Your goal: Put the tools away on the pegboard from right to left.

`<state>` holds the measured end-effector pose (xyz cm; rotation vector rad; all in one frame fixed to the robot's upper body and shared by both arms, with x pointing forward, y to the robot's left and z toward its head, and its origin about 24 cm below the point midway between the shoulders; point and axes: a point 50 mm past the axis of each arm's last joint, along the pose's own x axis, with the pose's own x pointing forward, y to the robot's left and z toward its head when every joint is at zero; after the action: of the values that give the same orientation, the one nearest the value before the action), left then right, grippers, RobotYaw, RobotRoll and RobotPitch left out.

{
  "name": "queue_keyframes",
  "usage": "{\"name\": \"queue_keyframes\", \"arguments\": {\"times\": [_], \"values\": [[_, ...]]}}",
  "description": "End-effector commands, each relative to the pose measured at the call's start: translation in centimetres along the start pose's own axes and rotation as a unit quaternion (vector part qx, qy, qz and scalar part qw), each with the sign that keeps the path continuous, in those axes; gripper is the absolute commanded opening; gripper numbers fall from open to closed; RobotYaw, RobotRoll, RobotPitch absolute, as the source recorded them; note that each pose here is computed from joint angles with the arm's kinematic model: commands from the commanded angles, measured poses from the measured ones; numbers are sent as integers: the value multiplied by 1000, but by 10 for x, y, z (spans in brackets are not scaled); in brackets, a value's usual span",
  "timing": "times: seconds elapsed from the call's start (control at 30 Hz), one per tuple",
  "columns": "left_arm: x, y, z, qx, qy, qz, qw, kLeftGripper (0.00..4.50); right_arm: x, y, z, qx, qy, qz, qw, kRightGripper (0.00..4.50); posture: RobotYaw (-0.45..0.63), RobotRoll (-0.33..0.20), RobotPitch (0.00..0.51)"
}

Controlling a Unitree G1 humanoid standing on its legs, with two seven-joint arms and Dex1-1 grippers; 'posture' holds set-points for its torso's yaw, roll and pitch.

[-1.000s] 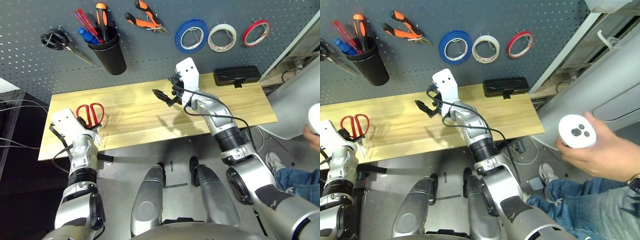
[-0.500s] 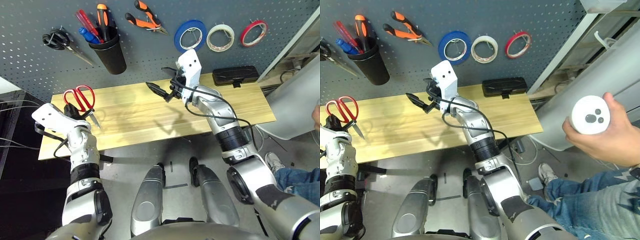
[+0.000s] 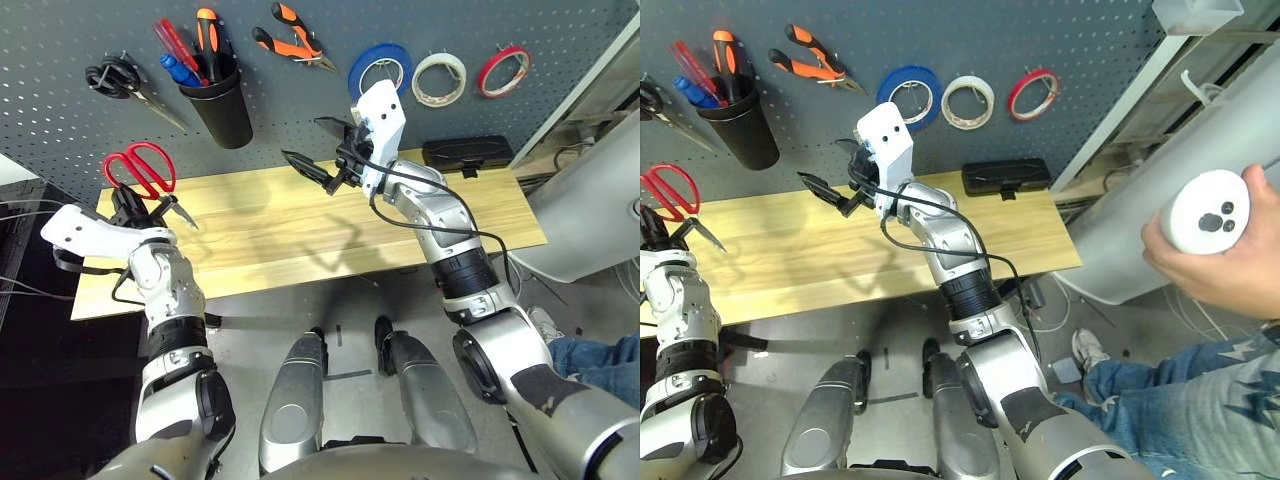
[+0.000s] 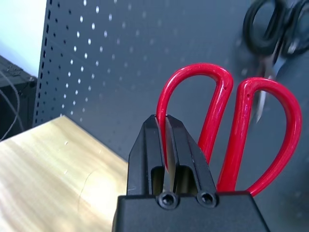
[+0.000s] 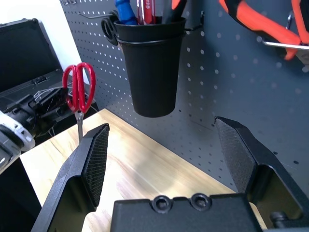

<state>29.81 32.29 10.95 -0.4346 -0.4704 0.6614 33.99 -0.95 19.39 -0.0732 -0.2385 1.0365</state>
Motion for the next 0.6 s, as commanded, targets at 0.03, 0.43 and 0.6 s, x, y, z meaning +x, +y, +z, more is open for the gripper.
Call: {"name": "queue_keyframes", "arguments": {"times": [0.03, 0.43, 0.6], "values": [[6, 4, 8, -10, -17, 14, 1000, 30, 4, 2, 4, -6, -11, 6, 1000, 4500, 116, 0, 210], [13, -2, 15, -16, -30, 9, 999, 30, 5, -1, 4, -6, -16, -4, 1000, 4500, 117, 0, 209], [17, -11, 21, -28, -42, 0, 999, 30, 6, -1, 4, -6, -18, -6, 1000, 4500, 116, 0, 210]]}}
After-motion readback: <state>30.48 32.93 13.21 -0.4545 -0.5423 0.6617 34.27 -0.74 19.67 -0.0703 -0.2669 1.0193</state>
